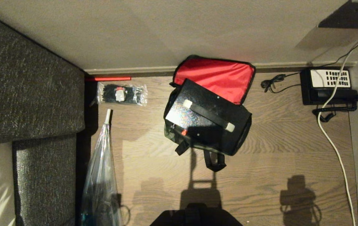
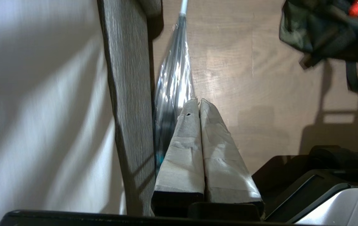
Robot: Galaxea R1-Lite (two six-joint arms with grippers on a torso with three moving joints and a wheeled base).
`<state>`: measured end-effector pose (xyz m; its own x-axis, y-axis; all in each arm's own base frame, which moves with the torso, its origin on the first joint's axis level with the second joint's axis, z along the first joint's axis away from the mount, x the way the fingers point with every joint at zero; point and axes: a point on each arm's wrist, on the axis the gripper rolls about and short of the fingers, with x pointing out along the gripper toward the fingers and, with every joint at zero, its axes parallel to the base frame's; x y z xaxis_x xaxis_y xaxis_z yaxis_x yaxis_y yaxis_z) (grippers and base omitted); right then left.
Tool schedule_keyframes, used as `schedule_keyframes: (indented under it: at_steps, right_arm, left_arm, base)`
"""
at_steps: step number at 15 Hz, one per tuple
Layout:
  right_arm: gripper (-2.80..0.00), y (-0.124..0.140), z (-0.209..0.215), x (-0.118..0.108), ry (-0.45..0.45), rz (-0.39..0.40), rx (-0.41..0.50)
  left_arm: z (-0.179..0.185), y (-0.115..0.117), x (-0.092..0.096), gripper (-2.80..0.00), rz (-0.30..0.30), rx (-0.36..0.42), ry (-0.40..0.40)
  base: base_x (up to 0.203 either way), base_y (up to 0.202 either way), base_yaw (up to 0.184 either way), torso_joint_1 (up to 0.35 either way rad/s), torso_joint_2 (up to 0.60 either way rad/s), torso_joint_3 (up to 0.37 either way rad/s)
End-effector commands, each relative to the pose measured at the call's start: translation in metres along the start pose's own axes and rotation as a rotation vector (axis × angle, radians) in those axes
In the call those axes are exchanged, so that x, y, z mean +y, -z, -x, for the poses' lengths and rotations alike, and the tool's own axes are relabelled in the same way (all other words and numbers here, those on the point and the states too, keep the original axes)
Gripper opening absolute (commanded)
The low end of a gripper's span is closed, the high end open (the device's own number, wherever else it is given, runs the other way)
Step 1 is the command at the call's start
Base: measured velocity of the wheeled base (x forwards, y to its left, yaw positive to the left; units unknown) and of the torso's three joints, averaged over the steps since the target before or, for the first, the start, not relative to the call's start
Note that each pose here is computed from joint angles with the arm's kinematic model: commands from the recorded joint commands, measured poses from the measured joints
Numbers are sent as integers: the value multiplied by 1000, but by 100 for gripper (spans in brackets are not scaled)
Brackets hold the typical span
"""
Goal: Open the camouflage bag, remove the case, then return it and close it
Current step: Close the top of the storage box
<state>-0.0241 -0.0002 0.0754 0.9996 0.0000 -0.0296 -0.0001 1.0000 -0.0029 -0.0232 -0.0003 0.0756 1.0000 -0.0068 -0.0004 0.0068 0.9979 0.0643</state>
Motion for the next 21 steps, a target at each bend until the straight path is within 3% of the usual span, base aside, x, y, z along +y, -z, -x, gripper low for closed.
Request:
schedule_keyframes:
  at_steps: [1,7,14,18,21]
  right_arm:
    - [-280,1,2,0,0,0,-25]
    - [-280,1,2,0,0,0,-25]
    - [-280,1,2,0,-4,12,-13]
    - [-280,-11,9,0,15,-43,-11]
    - [-280,-32,41,0,-20,-97,149]
  left_arm:
    - [0,0,0,-280,0,4,1]
    - [0,0,0,-280,1,4,0]
    - [0,1,0,-280,6,4,-2]
    - [0,1,0,-280,8,4,-2]
    - [0,0,0,-280,8,4,-2]
  base:
    - [184,0,-1,2,2,2]
    - [180,0,-1,2,3,3]
    - [0,0,0,0,0,0]
    - [0,0,0,0,0,0]
    - [0,0,0,0,0,0]
